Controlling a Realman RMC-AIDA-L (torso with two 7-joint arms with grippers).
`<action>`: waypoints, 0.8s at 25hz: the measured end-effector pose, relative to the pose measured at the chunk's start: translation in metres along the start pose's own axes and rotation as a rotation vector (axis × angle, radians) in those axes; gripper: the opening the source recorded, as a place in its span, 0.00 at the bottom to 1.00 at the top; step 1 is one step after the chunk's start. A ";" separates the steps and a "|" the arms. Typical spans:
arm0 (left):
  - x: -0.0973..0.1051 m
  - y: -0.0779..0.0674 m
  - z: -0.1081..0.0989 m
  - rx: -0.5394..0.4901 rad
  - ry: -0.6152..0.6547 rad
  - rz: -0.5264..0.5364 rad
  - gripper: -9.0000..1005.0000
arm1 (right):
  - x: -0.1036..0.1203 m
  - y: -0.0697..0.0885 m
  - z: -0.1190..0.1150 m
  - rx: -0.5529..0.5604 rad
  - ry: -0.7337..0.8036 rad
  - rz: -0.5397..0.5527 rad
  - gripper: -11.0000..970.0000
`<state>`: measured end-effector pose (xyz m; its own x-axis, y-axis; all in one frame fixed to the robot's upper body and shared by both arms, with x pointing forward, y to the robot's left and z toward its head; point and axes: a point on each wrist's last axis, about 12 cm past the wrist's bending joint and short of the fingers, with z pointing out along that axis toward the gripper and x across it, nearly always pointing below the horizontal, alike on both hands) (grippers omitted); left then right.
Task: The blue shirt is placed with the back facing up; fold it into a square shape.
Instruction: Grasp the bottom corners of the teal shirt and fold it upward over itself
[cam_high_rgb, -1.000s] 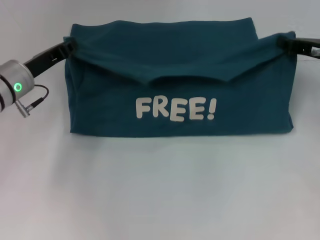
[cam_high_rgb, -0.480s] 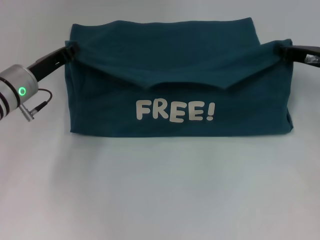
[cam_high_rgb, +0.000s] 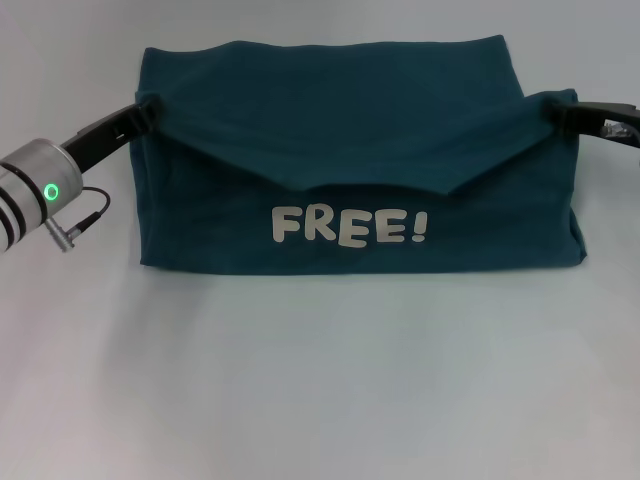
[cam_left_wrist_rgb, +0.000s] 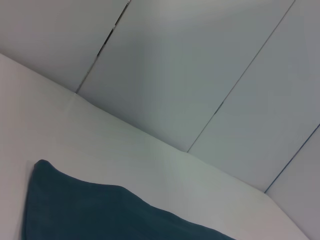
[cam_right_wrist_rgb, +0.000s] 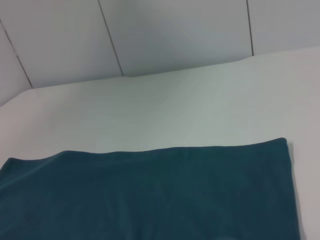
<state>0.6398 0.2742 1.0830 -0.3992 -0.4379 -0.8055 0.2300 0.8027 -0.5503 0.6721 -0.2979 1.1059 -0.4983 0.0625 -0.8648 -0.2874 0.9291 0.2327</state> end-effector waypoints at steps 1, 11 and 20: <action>0.000 0.000 0.000 -0.001 -0.001 0.001 0.02 | 0.001 0.000 0.000 0.000 0.001 0.001 0.11; 0.008 0.000 -0.002 -0.003 0.010 -0.007 0.02 | 0.008 -0.001 0.002 0.047 0.013 0.006 0.11; 0.019 -0.001 -0.005 0.003 0.020 -0.010 0.11 | 0.021 0.006 0.004 0.028 0.045 -0.001 0.12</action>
<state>0.6278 0.2672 1.0698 -0.4195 -0.4375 -0.7954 0.2285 0.7971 -0.5589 0.6634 -0.2899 1.0874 -0.5346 0.0458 -0.8439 -0.2653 0.9389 0.2191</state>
